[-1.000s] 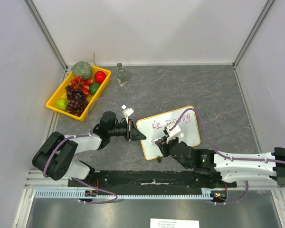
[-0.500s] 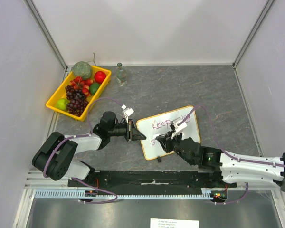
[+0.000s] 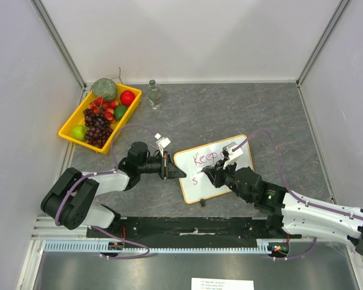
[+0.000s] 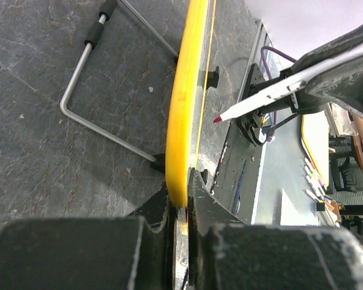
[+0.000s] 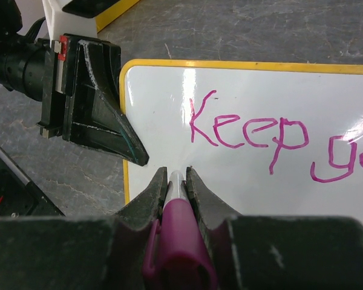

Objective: Write a sentence on the whiteboard

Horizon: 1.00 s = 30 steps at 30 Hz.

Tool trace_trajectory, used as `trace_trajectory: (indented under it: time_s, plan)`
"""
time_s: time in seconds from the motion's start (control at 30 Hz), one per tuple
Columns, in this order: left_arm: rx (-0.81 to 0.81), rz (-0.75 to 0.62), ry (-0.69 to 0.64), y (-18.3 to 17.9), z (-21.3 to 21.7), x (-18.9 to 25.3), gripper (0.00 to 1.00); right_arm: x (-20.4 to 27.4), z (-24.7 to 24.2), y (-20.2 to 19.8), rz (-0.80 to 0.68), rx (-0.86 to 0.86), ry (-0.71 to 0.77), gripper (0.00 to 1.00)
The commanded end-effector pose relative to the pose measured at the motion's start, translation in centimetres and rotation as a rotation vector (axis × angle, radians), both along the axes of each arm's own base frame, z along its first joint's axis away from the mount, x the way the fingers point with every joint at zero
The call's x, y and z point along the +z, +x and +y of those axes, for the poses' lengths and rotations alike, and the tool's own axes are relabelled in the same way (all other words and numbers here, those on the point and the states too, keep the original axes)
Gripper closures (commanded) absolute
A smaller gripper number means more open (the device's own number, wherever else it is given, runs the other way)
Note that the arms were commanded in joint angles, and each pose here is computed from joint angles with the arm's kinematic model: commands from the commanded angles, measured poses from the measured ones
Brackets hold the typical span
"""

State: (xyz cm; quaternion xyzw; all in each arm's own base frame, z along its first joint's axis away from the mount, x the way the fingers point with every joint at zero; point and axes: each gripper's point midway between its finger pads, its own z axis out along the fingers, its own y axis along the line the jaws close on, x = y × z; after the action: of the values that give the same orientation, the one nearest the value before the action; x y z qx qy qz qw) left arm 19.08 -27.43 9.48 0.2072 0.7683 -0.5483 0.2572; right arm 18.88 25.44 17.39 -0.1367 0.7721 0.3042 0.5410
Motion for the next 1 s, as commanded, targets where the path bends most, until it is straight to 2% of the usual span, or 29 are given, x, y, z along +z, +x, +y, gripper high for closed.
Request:
trace_trajectory:
  time_s: [0.0, 0.7, 0.97]
  plan:
    - [0.057, -0.046, 0.132, 0.9, 1.3, -3.3, 0.98, -0.3, 0.5, -0.6, 0.007, 0.044, 0.011, 1.0]
    - [0.055, -0.047, 0.13, 0.9, 1.2, -3.3, 0.98, -3.3, -0.9, -0.6, 0.046, -0.001, -0.043, 1.0]
    - [0.054, -0.046, 0.131, 0.9, 1.3, -3.3, 0.98, -3.5, -3.1, 0.0, 0.034, -0.092, -0.076, 1.0]
